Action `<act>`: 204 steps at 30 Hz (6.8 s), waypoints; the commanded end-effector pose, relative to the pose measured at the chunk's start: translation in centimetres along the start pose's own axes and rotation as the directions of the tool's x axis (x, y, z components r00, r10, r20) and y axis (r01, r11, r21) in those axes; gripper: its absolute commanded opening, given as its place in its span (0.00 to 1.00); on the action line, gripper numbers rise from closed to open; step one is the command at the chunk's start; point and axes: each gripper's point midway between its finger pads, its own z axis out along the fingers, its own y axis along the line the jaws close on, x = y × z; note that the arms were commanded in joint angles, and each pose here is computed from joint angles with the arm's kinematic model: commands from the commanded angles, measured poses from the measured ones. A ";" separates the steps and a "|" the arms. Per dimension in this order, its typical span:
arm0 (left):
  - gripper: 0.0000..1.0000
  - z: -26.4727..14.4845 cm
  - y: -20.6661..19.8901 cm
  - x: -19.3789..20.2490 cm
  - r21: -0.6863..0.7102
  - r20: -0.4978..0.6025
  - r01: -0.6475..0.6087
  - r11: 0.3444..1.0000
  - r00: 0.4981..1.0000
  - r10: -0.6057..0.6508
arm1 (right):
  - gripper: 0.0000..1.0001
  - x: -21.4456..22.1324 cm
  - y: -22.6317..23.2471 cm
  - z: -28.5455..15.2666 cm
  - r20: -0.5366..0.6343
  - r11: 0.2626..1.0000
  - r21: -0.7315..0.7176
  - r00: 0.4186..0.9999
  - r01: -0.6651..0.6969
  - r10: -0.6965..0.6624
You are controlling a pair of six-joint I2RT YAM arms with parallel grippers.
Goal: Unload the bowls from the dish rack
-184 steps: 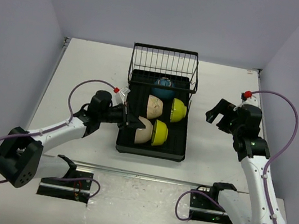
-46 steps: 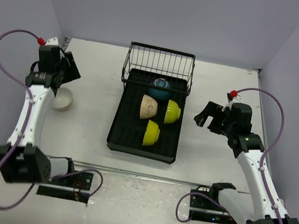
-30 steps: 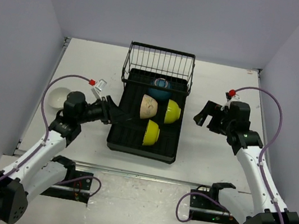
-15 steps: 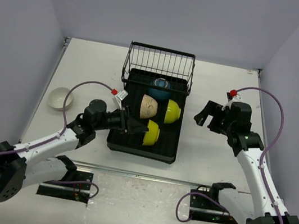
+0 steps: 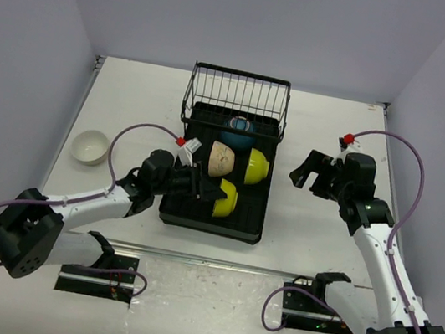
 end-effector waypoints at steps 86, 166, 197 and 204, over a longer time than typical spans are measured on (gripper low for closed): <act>0.00 -31.1 23.5 -9.2 -0.889 0.457 0.457 -0.015 0.889 -0.007 | 0.99 -1.1 1.2 -0.2 0.023 0.999 -0.047 1.000 0.009 -0.008; 0.53 -5.5 2.0 -12.6 0.105 0.437 -0.285 0.953 0.874 0.213 | 0.99 -0.1 0.8 -0.2 0.003 0.999 -0.037 1.000 -0.001 0.001; 0.52 -0.1 2.2 -13.1 0.169 0.403 -0.229 0.959 0.904 0.144 | 0.99 -1.5 1.2 -0.1 0.018 0.999 -0.032 1.000 0.003 -0.002; 0.47 0.6 3.0 -12.7 0.151 0.396 -0.187 0.971 0.911 0.114 | 0.99 -1.6 1.0 -0.2 0.025 1.000 -0.023 1.000 0.001 -0.001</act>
